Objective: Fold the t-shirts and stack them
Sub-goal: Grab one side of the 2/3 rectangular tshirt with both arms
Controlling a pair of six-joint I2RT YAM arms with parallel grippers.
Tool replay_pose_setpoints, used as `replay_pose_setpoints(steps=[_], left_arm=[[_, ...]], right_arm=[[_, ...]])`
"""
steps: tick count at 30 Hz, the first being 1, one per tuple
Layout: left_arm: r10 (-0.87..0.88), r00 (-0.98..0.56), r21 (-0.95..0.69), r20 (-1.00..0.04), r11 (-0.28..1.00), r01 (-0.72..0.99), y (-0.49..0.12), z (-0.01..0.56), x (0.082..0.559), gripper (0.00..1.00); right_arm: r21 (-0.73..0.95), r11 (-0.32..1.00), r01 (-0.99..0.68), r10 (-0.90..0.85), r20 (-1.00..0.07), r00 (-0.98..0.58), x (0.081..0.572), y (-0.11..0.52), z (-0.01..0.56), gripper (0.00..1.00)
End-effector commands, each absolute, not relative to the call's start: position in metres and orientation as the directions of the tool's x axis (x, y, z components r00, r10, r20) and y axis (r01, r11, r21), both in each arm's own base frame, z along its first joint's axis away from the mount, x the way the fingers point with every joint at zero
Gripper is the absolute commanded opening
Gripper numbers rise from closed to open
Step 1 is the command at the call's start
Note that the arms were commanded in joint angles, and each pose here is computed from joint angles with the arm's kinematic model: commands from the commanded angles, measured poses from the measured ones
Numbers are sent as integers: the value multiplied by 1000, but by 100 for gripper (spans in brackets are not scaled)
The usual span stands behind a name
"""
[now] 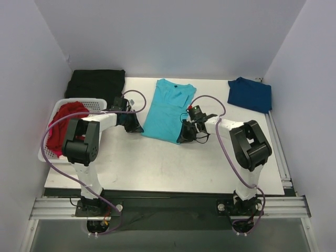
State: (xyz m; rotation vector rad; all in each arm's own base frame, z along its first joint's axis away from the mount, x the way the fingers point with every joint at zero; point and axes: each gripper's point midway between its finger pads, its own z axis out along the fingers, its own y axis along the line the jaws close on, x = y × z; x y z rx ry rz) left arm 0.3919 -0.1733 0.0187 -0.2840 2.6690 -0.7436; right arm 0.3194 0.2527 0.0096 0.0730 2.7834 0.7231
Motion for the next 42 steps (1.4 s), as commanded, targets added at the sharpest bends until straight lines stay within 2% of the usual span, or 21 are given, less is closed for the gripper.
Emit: replay_pose_setpoints(steps=[1,7,13,22,35,42], left_arm=[[-247,-954,-407,-168,899,-161,-150,2,343,0],[-234,-962,-386,-141,908,-165,-146,18,309,0],[-247,-967,-359,-58,909,-211,-151,27,261,0],[-256,-966,-348,-44,910,-225,-171,45,197,0],[-336,-933,-418,-128,872,-257,-164,105,156,0],[-357,-908,-421,-219,874,-242,-153,143,159,0]], right_arm=[[429,903,-4,84,-188,-979,288,235,5,0],[384,922,-37,25,-157,-987,257,214,7,0],[394,917,-62,-11,-131,-991,227,203,21,0],[438,892,-114,-83,-90,-993,172,190,43,0],[505,854,-127,-75,-122,-990,130,190,94,0],[511,842,-171,-96,-171,-981,128,191,124,0]])
